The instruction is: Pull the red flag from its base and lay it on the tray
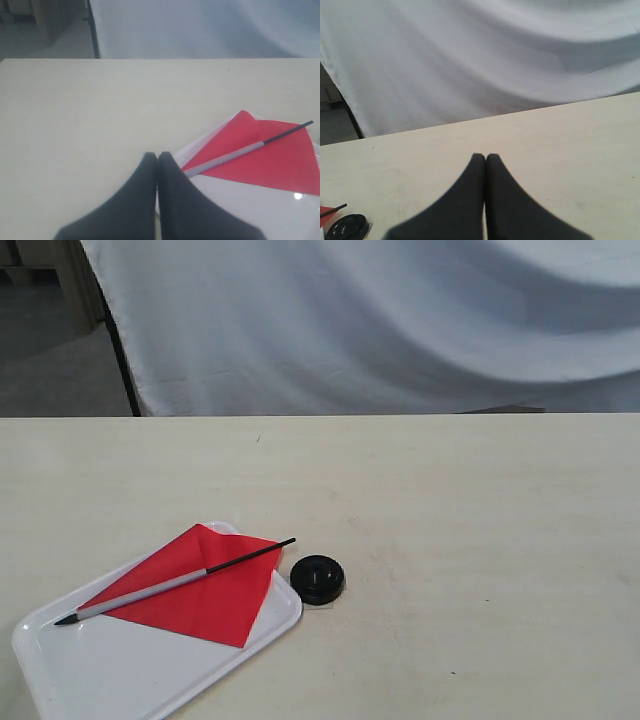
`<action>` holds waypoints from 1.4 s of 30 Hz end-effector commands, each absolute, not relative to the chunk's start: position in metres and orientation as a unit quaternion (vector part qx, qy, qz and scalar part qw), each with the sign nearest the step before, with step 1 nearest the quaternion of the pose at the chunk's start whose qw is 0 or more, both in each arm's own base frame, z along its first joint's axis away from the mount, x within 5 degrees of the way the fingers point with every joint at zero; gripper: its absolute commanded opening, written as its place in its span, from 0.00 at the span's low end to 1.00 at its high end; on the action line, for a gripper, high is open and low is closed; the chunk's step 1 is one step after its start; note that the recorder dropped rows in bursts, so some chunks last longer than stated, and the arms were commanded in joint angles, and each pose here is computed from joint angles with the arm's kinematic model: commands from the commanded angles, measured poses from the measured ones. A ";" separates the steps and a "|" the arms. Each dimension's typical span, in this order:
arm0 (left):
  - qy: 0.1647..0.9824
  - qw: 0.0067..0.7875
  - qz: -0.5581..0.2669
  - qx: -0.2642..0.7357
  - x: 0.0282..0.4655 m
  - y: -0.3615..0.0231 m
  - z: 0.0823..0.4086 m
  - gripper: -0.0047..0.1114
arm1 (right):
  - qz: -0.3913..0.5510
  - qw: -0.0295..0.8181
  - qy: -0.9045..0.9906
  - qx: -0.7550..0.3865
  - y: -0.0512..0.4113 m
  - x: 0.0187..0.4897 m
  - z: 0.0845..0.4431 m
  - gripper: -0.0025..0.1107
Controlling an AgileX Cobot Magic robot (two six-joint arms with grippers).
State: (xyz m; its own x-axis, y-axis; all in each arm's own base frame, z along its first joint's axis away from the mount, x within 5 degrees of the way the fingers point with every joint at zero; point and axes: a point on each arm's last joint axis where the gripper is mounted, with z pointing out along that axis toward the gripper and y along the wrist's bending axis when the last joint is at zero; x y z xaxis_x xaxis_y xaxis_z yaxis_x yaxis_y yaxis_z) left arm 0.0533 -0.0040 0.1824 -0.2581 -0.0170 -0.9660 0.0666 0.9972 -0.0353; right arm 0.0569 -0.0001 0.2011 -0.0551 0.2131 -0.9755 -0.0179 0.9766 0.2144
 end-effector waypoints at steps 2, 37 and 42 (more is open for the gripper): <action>0.792 0.610 -0.035 0.018 0.053 -0.004 0.182 0.04 | 0.072 0.685 0.722 0.056 0.000 0.056 0.201 0.02; 0.792 0.610 -0.035 0.018 0.053 -0.004 0.182 0.04 | 0.076 0.618 0.782 -0.018 0.010 0.053 0.185 0.02; 0.792 0.610 -0.035 0.018 0.053 -0.004 0.182 0.04 | 0.071 0.619 0.782 -0.021 0.010 0.053 0.185 0.02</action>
